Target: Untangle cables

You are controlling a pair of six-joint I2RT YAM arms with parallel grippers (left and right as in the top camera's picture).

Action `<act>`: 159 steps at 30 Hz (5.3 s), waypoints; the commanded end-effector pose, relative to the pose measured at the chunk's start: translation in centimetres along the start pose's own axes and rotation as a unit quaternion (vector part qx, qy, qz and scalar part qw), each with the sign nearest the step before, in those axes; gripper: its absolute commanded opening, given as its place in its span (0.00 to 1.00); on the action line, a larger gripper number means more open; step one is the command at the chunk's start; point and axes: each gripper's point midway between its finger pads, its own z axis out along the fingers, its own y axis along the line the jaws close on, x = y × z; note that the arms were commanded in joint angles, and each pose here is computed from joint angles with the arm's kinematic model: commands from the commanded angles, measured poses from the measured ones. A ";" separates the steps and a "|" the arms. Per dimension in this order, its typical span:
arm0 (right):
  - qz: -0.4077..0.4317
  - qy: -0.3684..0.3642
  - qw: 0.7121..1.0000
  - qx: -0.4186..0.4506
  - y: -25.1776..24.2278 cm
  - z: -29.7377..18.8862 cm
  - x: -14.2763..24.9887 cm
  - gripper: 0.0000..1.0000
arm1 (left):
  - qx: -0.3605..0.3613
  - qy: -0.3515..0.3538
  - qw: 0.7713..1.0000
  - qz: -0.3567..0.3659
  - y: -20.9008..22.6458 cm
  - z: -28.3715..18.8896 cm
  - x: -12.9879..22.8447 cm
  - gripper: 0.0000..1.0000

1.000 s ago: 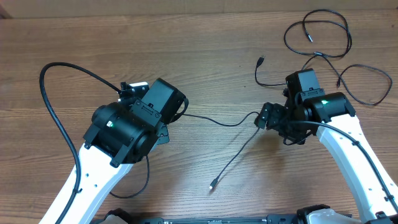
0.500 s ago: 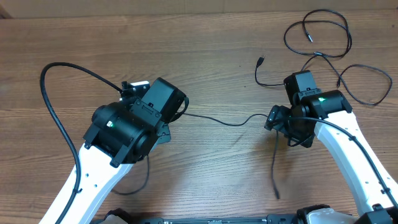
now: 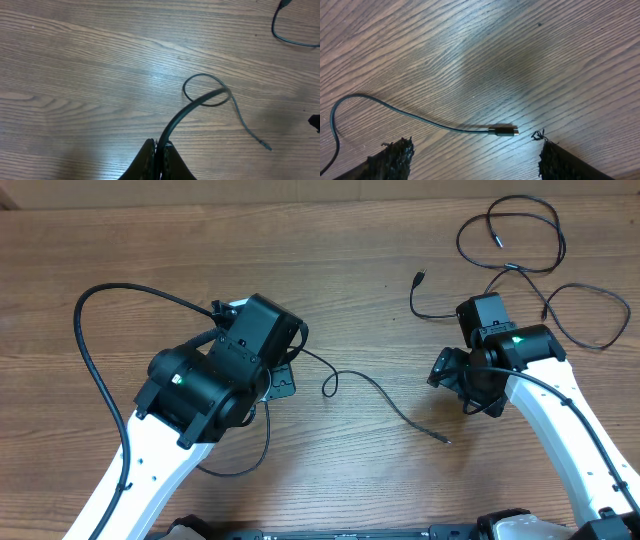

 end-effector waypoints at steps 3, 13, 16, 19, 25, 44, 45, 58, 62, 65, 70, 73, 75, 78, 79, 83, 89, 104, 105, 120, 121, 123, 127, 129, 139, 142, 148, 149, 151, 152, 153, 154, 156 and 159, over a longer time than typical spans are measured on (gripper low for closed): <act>0.012 0.000 1.000 0.003 -0.2 0.2 -0.1 0.82 | 0.001 0.010 1.000 -0.006 -0.6 0.6 -0.3 0.06; 0.012 0.003 1.000 0.003 -0.3 0.2 0.0 0.82 | -0.015 0.088 0.995 0.042 -2.2 4.5 1.4 0.45; 0.012 0.006 1.000 -0.001 -0.1 0.2 0.1 0.83 | -0.011 0.108 0.992 0.059 -2.6 5.3 1.9 0.49; 0.012 0.010 1.000 -0.005 0.0 0.2 0.3 0.83 | -0.007 0.112 0.991 0.070 -2.8 5.4 2.0 0.49; 0.012 0.019 1.000 -0.016 0.4 0.1 0.6 0.87 | 0.005 0.109 0.990 0.088 -3.1 4.9 1.7 0.54; -0.088 0.081 0.982 -0.149 5.6 -0.9 3.4 0.92 | 0.017 0.062 0.995 0.081 -3.0 -0.3 -0.8 1.00; -0.096 0.081 0.981 -0.151 5.9 -0.9 3.7 0.92 | 0.015 0.060 0.995 0.079 -2.8 -0.3 -0.9 1.00; -0.057 0.067 0.987 -0.132 11.0 1.2 6.1 0.94 | -0.005 0.066 0.996 0.051 -1.4 -0.2 -1.2 0.99; -0.035 0.097 0.988 -0.113 11.9 2.7 7.8 0.93 | -0.014 0.068 0.996 0.052 -1.0 -0.2 -1.1 1.00; -0.043 0.118 0.986 -0.114 12.9 3.3 9.4 0.92 | -0.014 0.067 0.996 0.052 -1.0 -0.2 -1.1 1.00; -0.028 0.116 0.986 -0.115 14.1 3.6 10.5 0.87 | -0.014 0.067 0.996 0.052 -1.0 -0.2 -1.1 1.00; 0.026 0.095 0.990 -0.102 14.2 4.0 9.9 0.84 | -0.014 0.068 0.996 0.052 -1.0 -0.2 -1.1 1.00; 0.063 0.080 0.990 -0.093 14.1 4.2 9.4 0.84 | -0.014 0.068 0.996 0.052 -1.0 -0.2 -1.1 1.00; 0.121 0.053 0.988 -0.085 14.0 4.4 8.3 0.84 | -0.014 0.068 0.996 0.052 -1.0 -0.2 -1.1 0.99; 0.138 0.043 0.986 -0.084 13.9 4.4 7.9 0.85 | -0.014 0.068 0.996 0.052 -1.0 -0.2 -1.1 0.99; 0.180 -0.006 0.980 -0.081 13.8 4.5 6.0 0.85 | -0.014 0.068 0.996 0.052 -1.0 -0.1 -1.1 1.00; 0.186 -0.035 0.979 -0.072 13.6 5.1 5.0 0.85 | -0.014 0.068 0.996 0.052 -1.0 -0.1 -1.1 0.99; 0.179 0.056 0.980 -0.070 14.6 6.6 8.0 0.82 | -0.015 0.067 0.996 0.053 -1.0 -0.2 -1.2 1.00; 0.179 0.058 0.980 -0.070 14.6 6.6 8.1 0.82 | -0.015 0.067 0.996 0.053 -1.0 -0.1 -1.2 1.00; 0.176 0.087 0.976 -0.096 15.5 5.0 8.6 0.87 | -0.015 0.067 0.996 0.053 -1.0 -0.1 -1.2 1.00; 0.177 0.075 0.977 -0.092 15.3 5.1 8.2 0.87 | -0.015 0.067 0.996 0.053 -1.0 -0.1 -1.2 1.00; 0.179 0.054 0.979 -0.085 14.9 5.3 7.6 0.86 | -0.016 0.066 0.996 0.053 -1.0 -0.1 -1.2 0.99; 0.211 0.024 0.975 -0.071 14.1 5.8 6.7 0.80 | -0.015 0.066 0.996 0.053 -1.0 -0.1 -1.2 1.00; 0.216 0.022 0.973 -0.075 14.3 5.8 6.6 0.78 | -0.016 0.066 0.996 0.053 -1.0 -0.1 -1.2 1.00; 0.216 0.026 0.974 -0.062 14.4 6.9 7.1 0.70 | -0.016 0.066 0.996 0.053 -1.0 -0.1 -1.2 1.00; 0.215 0.028 0.975 -0.051 14.2 7.5 7.3 0.62 | -0.016 0.067 0.996 0.053 -1.0 -0.1 -1.2 0.99; 0.219 0.004 0.975 -0.048 13.9 7.5 6.3 0.52 | -0.016 0.067 0.996 0.053 -0.9 -0.1 -1.2 1.00; 0.219 -0.003 0.975 -0.045 13.7 7.5 6.1 0.48 | -0.016 0.067 0.996 0.053 -0.9 -0.1 -1.2 1.00; 0.220 -0.011 0.975 -0.038 13.3 7.6 5.9 0.31 | -0.016 0.067 0.996 0.053 -0.9 -0.2 -1.2 1.00; 0.221 -0.010 0.975 -0.034 13.1 7.6 5.8 0.26 | -0.016 0.067 0.996 0.053 -0.9 -0.2 -1.2 1.00; 0.221 -0.009 0.975 -0.031 12.9 7.6 5.8 0.21 | -0.016 0.067 0.996 0.053 -0.9 -0.1 -1.2 1.00; 0.223 -0.009 0.974 -0.027 12.6 7.6 5.7 0.20 | -0.016 0.067 0.996 0.053 -0.9 -0.1 -1.2 0.99; 0.215 -0.009 0.976 -0.022 12.3 7.5 5.4 0.08 | -0.016 0.066 0.996 0.053 -0.9 -0.1 -1.2 0.99; 0.171 -0.014 0.985 -0.028 12.3 7.0 4.3 0.04 | -0.019 0.064 0.996 0.053 -0.9 -0.1 -1.3 1.00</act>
